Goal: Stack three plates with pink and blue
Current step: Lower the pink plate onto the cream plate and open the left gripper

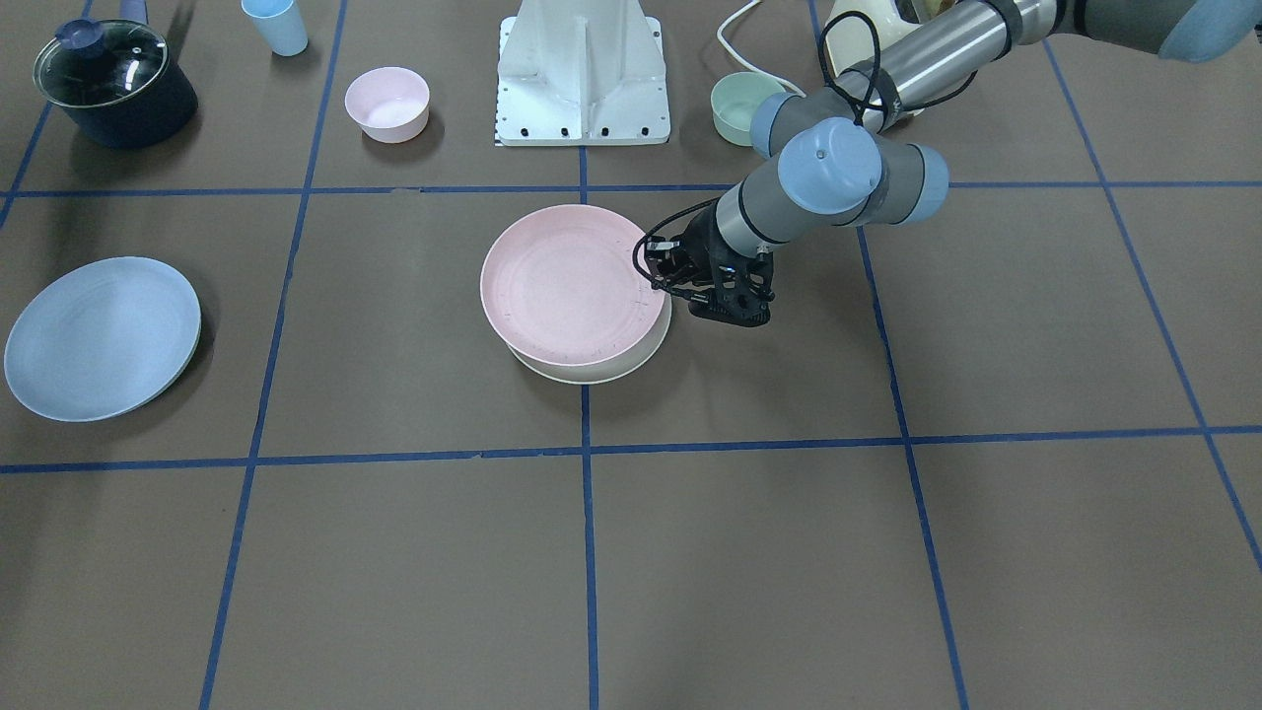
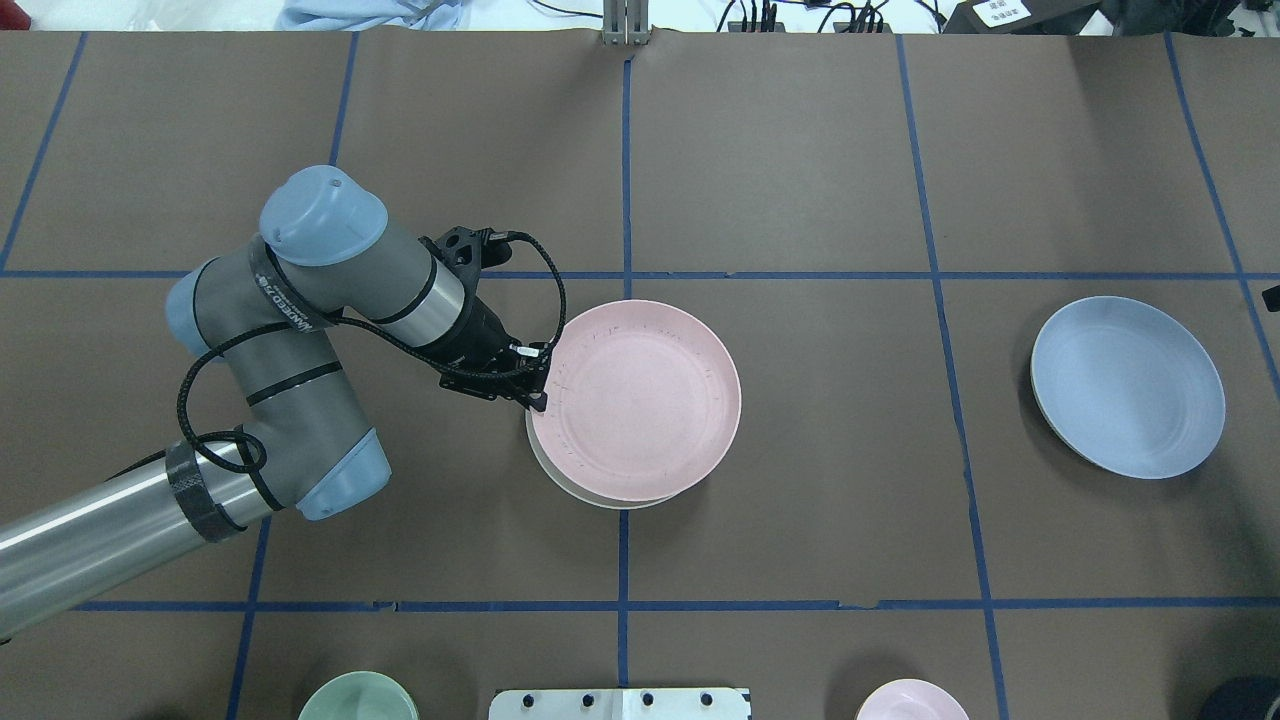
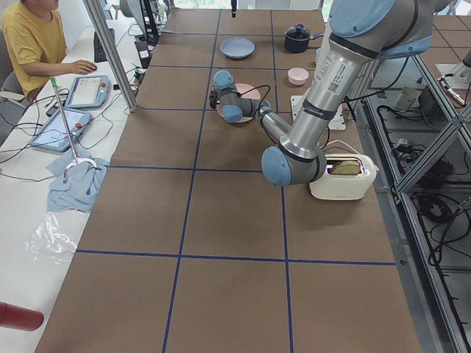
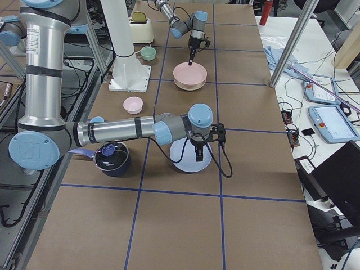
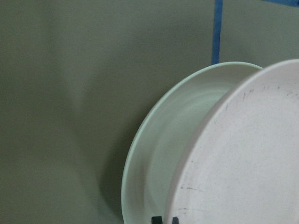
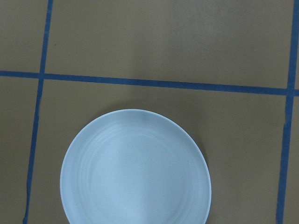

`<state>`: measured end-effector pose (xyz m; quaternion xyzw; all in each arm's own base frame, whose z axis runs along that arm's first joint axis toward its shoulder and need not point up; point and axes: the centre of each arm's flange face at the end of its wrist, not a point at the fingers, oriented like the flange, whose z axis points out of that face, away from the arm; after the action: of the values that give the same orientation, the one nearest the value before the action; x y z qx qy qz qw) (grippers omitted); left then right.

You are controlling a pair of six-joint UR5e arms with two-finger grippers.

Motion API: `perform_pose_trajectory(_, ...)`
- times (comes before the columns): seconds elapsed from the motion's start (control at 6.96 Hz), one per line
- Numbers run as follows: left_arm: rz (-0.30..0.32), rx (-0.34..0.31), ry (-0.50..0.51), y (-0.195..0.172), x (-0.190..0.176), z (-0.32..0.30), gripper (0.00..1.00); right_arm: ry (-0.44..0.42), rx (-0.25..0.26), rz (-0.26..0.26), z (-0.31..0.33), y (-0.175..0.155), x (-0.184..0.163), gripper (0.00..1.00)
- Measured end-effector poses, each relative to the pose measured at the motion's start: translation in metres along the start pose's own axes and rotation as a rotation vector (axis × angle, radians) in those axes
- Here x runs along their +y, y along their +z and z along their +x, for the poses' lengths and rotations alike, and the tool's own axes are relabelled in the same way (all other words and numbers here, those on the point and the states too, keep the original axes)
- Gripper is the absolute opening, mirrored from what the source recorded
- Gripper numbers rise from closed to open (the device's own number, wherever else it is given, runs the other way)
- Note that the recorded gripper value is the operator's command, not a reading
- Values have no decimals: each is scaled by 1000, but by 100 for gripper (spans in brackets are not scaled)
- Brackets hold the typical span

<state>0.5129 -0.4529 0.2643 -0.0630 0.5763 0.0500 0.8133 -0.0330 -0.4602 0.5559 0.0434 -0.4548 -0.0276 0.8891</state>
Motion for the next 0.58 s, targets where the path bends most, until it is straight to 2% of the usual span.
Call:
perform_pose_trajectory(0.29,-9,-4,1,6,3,-1,83,-1,-2,0,-1,0,0,100)
perform_pose_trajectory(0.58,1,-3,6,6,4,1,83,0,-3,-3,-1,0,0,100)
